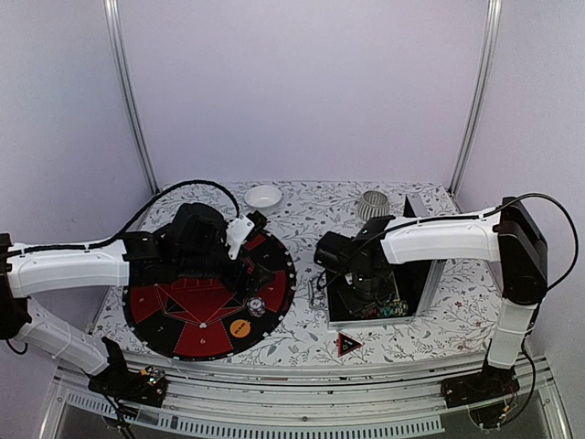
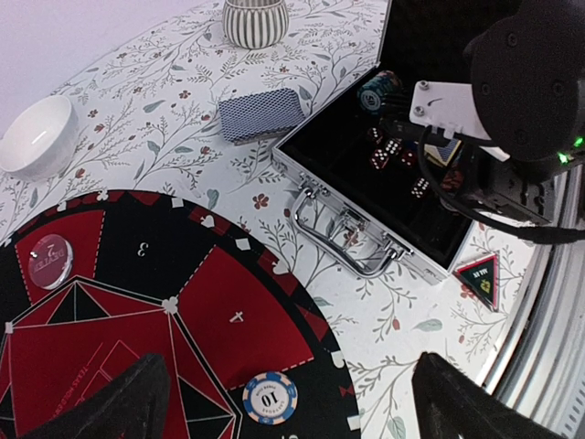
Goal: Distribute texas hold em gaming equipment
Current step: Pick up the pile of poker chips from the chip case.
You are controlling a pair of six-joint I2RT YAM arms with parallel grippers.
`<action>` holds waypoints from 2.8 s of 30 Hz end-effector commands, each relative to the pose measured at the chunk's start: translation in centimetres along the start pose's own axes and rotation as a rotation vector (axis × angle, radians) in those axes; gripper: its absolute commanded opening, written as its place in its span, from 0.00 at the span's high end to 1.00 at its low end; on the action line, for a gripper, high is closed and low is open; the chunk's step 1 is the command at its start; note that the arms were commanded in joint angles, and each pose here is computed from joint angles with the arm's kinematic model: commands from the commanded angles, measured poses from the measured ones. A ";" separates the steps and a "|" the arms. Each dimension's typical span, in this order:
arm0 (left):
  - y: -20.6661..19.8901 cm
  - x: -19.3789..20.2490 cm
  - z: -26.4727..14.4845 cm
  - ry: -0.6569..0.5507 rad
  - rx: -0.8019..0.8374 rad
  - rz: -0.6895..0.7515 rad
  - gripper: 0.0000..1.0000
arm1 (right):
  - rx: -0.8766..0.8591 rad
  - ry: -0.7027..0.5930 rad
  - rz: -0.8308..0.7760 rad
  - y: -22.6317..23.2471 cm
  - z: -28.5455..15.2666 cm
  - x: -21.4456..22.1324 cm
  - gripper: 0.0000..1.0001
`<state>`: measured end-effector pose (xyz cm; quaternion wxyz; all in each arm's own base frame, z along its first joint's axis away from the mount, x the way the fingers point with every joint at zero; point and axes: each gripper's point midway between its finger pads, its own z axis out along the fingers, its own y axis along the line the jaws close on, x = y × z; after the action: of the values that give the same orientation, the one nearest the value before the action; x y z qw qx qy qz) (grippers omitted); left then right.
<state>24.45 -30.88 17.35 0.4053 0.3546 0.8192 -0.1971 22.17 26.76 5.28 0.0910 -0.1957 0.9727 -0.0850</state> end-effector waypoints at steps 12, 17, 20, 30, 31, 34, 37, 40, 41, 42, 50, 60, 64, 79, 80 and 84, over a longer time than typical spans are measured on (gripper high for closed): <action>0.1 0.3 -0.7 -0.002 -0.004 0.006 0.05 | 0.188 0.086 -0.036 -2.3 2.7 1.7 0.55; 0.2 0.4 -0.7 -0.002 -0.006 0.006 0.05 | 0.213 0.077 -0.037 -2.5 1.8 1.3 0.57; 0.2 0.4 -0.7 -0.001 -0.006 0.008 0.05 | 0.197 0.050 -0.036 -2.0 0.9 0.6 0.60; 0.2 0.5 -0.8 0.002 -0.008 0.010 0.05 | 0.111 0.000 -0.020 -1.2 -1.7 -0.3 0.57; 0.2 0.5 -0.8 0.003 -0.009 0.010 0.05 | 0.107 0.005 -0.015 -1.2 -1.8 -0.1 0.56; 0.2 0.6 -0.8 0.003 -0.009 0.011 0.05 | 0.066 0.019 -0.008 -0.6 -1.5 0.4 0.55; 0.2 0.7 -0.8 0.006 -0.009 0.010 0.05 | 0.049 0.028 -0.002 -0.5 -1.2 0.8 0.56; 0.3 0.7 -0.9 0.004 -0.010 0.008 0.05 | 0.047 0.041 0.002 -0.4 -0.7 1.2 0.59; 0.3 0.7 -0.9 0.002 -0.010 0.008 0.05 | 0.043 0.046 -0.003 -0.3 -0.5 1.3 0.60; 0.3 0.7 -1.0 0.002 -0.010 0.008 0.05 | 0.042 0.052 -0.006 -0.2 -0.3 1.4 0.60; 0.3 0.6 -1.1 -0.001 -0.010 0.007 0.05 | 0.064 0.096 -0.010 -0.5 0.9 2.6 0.61; 0.4 0.7 -1.1 0.000 -0.014 0.014 0.05 | 0.000 0.013 0.007 0.9 -0.8 0.1 0.63; 0.4 0.8 -1.2 0.000 -0.013 0.011 0.05 | 0.004 0.021 -0.004 1.0 -0.4 0.3 0.63; 0.3 1.0 -1.2 0.002 -0.008 0.013 0.05 | 0.100 0.072 -0.002 -0.6 0.9 1.7 0.57; 0.3 1.0 -1.2 0.003 -0.009 0.014 0.05 | 0.092 0.073 -0.001 -0.5 1.0 1.7 0.57; 0.3 1.1 -1.1 0.004 -0.009 0.015 0.05 | 0.078 0.079 -0.010 0.0 1.1 1.8 0.55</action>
<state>23.92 -29.87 17.39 0.4075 0.3535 0.8198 -0.1920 21.37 25.68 5.12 0.0736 -0.1912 0.9702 -0.1293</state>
